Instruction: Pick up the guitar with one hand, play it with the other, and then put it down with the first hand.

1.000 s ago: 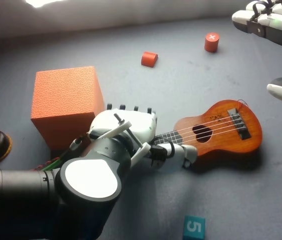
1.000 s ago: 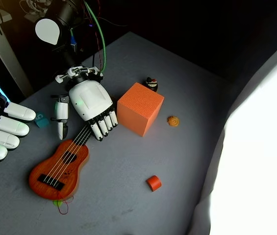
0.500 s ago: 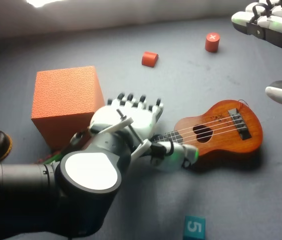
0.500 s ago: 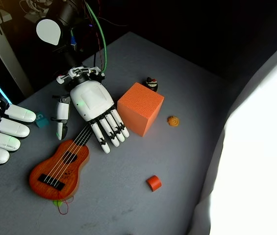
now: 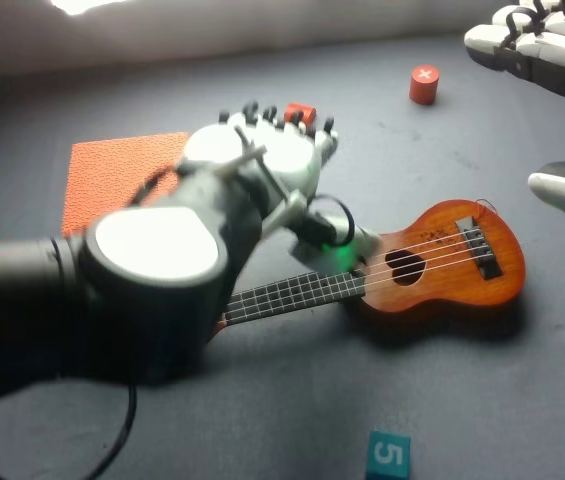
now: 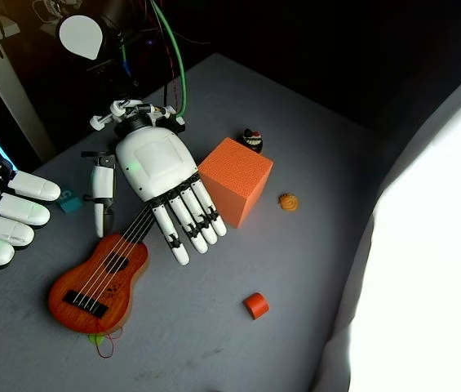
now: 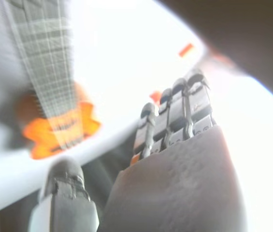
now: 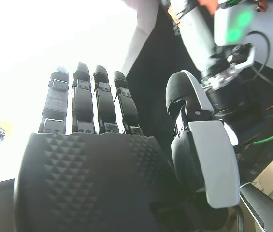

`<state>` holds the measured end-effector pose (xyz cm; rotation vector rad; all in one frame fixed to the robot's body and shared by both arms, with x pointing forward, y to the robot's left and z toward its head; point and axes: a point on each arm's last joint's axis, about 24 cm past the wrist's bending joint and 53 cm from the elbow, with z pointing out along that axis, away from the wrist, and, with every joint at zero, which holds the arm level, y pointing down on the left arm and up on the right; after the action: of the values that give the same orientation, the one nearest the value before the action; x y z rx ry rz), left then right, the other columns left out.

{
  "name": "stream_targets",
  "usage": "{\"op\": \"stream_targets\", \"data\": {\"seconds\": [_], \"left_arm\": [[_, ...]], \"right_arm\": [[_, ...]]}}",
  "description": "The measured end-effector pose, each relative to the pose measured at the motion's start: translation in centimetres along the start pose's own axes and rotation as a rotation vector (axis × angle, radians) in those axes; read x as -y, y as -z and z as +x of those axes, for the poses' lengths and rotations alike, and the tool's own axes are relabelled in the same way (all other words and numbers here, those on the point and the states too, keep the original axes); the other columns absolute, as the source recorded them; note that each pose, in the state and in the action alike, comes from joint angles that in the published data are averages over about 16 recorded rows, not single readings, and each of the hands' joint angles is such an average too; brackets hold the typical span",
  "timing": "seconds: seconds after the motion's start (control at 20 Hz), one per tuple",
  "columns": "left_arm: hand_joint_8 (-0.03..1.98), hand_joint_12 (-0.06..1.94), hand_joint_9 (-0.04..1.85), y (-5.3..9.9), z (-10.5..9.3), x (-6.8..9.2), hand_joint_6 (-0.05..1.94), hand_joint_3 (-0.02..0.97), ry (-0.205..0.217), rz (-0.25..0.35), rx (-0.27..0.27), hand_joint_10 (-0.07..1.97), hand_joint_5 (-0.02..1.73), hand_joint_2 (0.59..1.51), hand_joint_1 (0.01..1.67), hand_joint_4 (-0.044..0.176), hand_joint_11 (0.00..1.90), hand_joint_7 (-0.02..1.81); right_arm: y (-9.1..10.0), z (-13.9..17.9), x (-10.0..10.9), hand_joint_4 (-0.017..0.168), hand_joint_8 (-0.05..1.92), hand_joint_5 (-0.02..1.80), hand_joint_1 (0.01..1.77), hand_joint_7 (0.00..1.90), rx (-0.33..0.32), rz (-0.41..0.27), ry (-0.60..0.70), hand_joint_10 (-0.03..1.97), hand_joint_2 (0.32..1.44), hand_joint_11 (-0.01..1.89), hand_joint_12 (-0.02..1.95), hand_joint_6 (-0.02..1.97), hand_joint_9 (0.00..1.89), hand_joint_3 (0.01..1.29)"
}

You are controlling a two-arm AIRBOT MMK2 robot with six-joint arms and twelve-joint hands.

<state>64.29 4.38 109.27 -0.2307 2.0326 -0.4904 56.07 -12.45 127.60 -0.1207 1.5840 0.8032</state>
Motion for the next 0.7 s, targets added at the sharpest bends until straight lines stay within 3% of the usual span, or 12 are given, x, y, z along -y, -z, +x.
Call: {"op": "stream_targets", "data": {"seconds": [0.25,0.5,0.7], "left_arm": [[0.76,1.20,0.16,1.2,-4.2,0.9,0.69,0.000,0.007,0.002,0.007,0.90,0.14,1.183,0.83,0.030,0.07,0.14],[1.32,1.77,0.24,2.9,-7.1,2.1,1.25,-0.005,-0.010,0.027,-0.020,1.46,0.19,1.184,1.15,0.006,0.13,0.21],[1.61,1.89,0.30,4.2,-8.3,3.0,1.55,0.006,-0.032,0.057,-0.050,1.72,0.25,1.148,1.23,0.002,0.22,0.27]], "right_arm": [[0.0,0.0,0.0,0.004,0.15,0.24,0.72,0.36,0.000,0.000,-0.001,0.73,1.31,0.02,1.01,0.46,0.12,0.01],[0.0,0.0,0.0,0.004,0.61,0.30,0.87,0.41,-0.001,0.000,-0.001,1.25,1.28,0.04,1.59,0.87,0.15,0.01],[0.0,0.1,0.0,0.004,1.05,0.34,0.96,0.45,-0.002,0.001,-0.001,1.57,1.29,0.09,1.82,1.22,0.19,0.01]]}}
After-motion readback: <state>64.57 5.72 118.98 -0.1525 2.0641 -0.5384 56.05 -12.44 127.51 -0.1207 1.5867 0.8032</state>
